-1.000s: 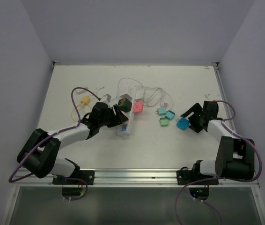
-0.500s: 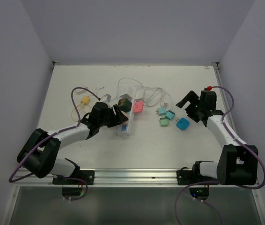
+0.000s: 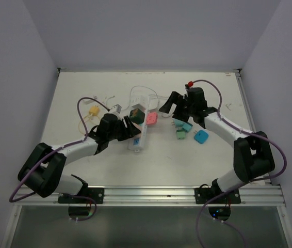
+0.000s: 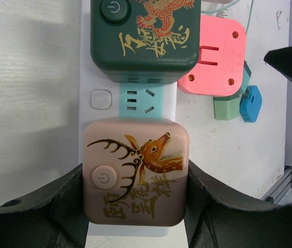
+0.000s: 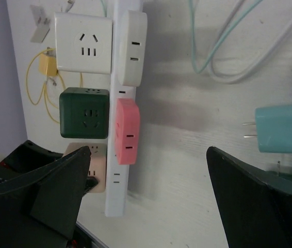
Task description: Pull the plug off the socket
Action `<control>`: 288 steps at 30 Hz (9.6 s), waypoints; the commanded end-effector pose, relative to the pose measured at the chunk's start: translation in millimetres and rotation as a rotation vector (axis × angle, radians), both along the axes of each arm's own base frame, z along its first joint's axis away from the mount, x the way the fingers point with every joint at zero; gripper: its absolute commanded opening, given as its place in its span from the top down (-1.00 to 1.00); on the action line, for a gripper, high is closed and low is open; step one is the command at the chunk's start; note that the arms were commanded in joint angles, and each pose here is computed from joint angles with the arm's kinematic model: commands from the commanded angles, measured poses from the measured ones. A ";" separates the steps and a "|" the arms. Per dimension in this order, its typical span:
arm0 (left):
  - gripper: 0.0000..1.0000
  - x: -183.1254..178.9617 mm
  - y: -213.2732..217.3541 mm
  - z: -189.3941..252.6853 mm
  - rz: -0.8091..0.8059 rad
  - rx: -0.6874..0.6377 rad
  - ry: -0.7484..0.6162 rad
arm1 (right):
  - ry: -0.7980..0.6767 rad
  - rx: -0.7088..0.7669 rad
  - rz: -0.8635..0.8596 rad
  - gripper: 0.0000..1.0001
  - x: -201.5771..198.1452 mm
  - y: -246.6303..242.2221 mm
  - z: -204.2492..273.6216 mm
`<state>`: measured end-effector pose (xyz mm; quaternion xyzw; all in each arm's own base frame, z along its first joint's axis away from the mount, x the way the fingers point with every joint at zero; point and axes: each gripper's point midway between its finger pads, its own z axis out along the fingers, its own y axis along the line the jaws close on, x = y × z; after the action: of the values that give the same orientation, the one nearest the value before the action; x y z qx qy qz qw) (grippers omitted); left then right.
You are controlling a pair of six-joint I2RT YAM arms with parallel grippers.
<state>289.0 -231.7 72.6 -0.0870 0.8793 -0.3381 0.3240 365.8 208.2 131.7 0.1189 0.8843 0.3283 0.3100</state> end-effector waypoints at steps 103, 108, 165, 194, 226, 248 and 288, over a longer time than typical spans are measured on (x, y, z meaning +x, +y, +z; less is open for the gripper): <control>0.79 -26.1 33.5 -32.3 0.093 0.063 0.110 | 0.072 0.084 -0.573 -0.24 66.3 -214.4 -67.7; 0.79 -27.3 31.6 -32.6 0.081 0.058 0.109 | 0.150 -0.056 -0.653 -0.63 46.5 -235.8 -66.5; 0.79 -39.4 48.9 -55.6 0.171 0.112 0.213 | -0.046 0.193 0.090 1.00 77.1 86.5 54.9; 0.79 -37.1 35.0 -46.1 0.103 0.054 0.180 | 0.006 0.217 -0.275 0.99 152.4 -146.7 -27.9; 0.79 -3.9 3.8 -23.4 0.037 -0.010 0.135 | 0.026 -0.084 -0.089 -0.71 11.8 -55.3 -4.3; 0.77 11.4 -19.0 -13.2 0.040 -0.027 0.113 | 0.020 0.057 0.224 -0.83 -83.3 104.3 -33.3; 1.00 16.4 -26.8 31.5 0.147 -0.131 0.019 | 0.218 -0.207 0.035 1.00 -90.4 56.5 -135.1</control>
<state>305.4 -259.7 77.3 -0.1648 0.8679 -0.3493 0.3125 273.9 322.0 43.5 0.0609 0.9055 0.3630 0.2112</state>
